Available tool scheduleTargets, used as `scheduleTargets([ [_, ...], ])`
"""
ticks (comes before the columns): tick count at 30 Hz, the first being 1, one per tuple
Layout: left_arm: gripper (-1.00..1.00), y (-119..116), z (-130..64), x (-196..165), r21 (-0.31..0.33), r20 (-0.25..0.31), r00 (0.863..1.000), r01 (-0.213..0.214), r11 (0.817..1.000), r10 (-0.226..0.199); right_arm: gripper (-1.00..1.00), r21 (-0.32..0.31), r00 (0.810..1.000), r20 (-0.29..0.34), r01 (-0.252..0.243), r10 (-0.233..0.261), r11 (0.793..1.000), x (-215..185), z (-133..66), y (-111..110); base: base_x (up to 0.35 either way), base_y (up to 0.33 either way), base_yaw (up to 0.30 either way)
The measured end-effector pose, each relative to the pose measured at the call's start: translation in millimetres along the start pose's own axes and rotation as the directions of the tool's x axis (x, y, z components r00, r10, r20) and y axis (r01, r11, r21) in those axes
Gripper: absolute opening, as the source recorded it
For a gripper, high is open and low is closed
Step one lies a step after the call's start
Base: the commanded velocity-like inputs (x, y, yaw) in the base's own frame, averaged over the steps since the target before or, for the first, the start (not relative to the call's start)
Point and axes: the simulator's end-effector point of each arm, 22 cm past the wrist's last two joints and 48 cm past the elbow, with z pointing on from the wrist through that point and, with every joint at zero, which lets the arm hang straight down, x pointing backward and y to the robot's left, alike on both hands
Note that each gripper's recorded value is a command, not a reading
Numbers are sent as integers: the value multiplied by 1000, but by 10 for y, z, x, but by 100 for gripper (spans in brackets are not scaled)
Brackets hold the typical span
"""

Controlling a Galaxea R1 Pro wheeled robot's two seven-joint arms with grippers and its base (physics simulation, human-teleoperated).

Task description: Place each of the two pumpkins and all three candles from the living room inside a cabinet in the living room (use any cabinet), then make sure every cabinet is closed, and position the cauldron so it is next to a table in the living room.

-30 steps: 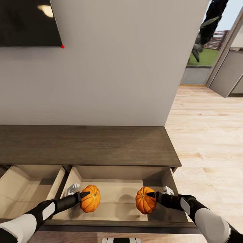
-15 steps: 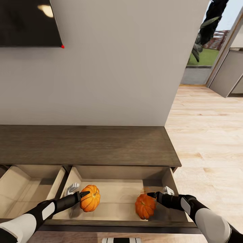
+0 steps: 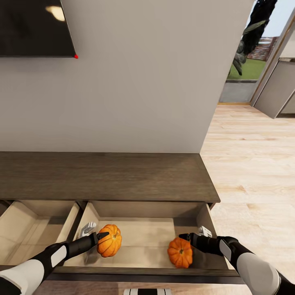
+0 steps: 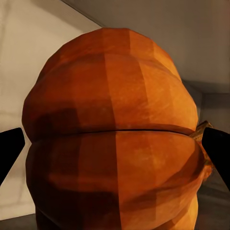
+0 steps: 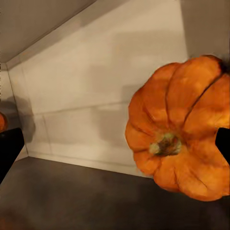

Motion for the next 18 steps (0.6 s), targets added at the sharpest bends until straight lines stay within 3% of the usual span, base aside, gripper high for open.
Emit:
scheduleTargets([
  [18, -100, 122, -4, 57, -49, -9, 1000, 5, 999, -6, 100, -3, 1000, -2, 0, 0, 1000, 5, 4, 10, 0, 0, 0],
])
